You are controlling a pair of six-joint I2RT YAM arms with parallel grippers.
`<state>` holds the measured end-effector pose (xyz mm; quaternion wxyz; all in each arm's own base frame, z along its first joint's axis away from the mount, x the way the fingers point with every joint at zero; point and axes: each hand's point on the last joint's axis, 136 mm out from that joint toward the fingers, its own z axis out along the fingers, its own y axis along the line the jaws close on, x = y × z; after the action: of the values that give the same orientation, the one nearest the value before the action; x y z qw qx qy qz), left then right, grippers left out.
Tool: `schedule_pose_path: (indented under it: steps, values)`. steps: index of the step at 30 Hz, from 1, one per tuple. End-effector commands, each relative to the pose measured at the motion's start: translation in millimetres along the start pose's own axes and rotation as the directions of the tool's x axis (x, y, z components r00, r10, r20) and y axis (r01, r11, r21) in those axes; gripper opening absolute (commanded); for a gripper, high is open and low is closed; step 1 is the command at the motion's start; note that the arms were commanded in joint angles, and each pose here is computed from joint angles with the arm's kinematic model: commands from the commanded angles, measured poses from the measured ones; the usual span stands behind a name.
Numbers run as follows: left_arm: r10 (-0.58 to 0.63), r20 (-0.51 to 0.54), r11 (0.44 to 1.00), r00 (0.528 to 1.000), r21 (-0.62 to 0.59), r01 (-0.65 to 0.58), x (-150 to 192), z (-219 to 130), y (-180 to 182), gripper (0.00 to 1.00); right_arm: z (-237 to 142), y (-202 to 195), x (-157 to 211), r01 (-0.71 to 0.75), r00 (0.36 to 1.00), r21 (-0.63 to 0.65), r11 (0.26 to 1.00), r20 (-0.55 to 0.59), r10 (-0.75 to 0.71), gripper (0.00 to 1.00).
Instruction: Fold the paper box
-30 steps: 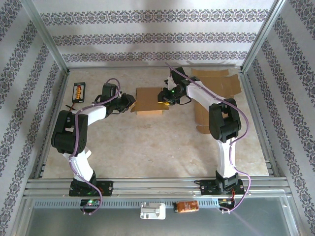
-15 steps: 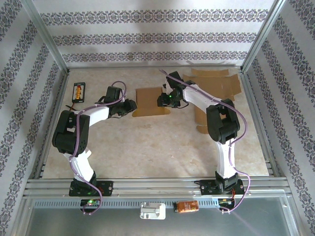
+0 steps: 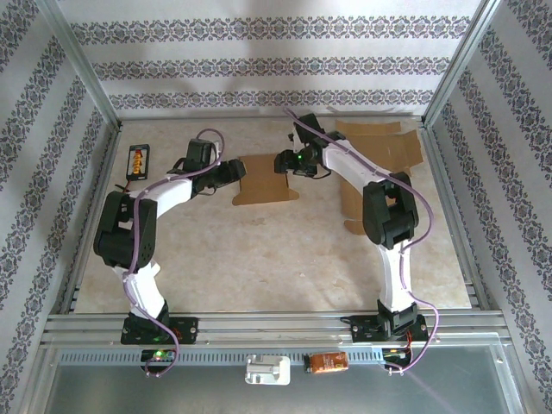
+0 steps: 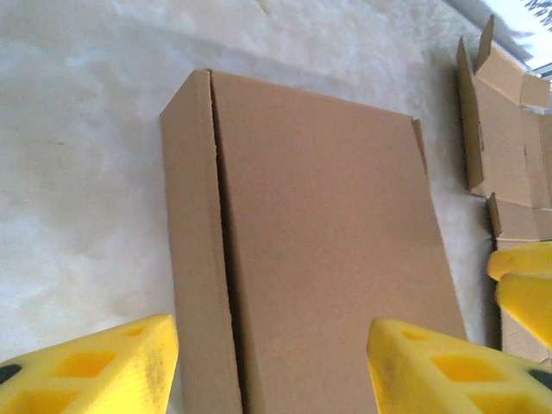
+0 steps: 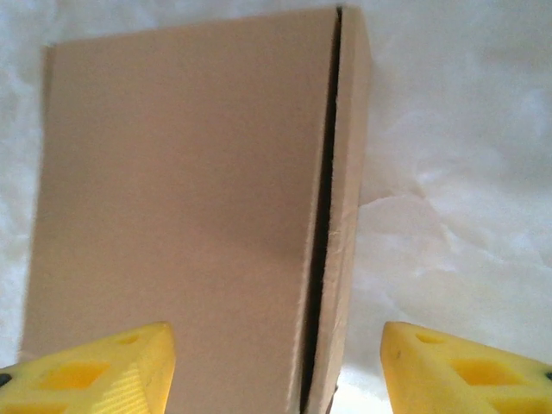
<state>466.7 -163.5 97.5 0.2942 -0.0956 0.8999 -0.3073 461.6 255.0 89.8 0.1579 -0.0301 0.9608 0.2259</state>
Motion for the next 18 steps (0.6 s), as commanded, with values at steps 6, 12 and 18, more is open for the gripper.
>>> schedule_pose_path:
  steps: [6,12,18]
  values:
    - [-0.023,-0.077,1.0,0.997,0.001,0.023,35.6,30.5,24.7,0.3,39.5,-17.4,31.7,-0.042,0.993,-0.008,0.999,-0.112,0.041,0.48]
    - [-0.018,0.061,0.997,0.998,0.071,0.014,8.5,1.8,6.7,0.44,42.2,-33.0,32.6,-0.172,0.98,-0.135,0.976,-0.125,0.155,0.33]
    - [-0.049,0.134,0.989,0.99,0.144,0.03,-15.5,-29.1,-2.9,0.74,40.3,-49.6,30.8,-0.292,0.954,-0.354,0.888,-0.165,0.248,0.32]
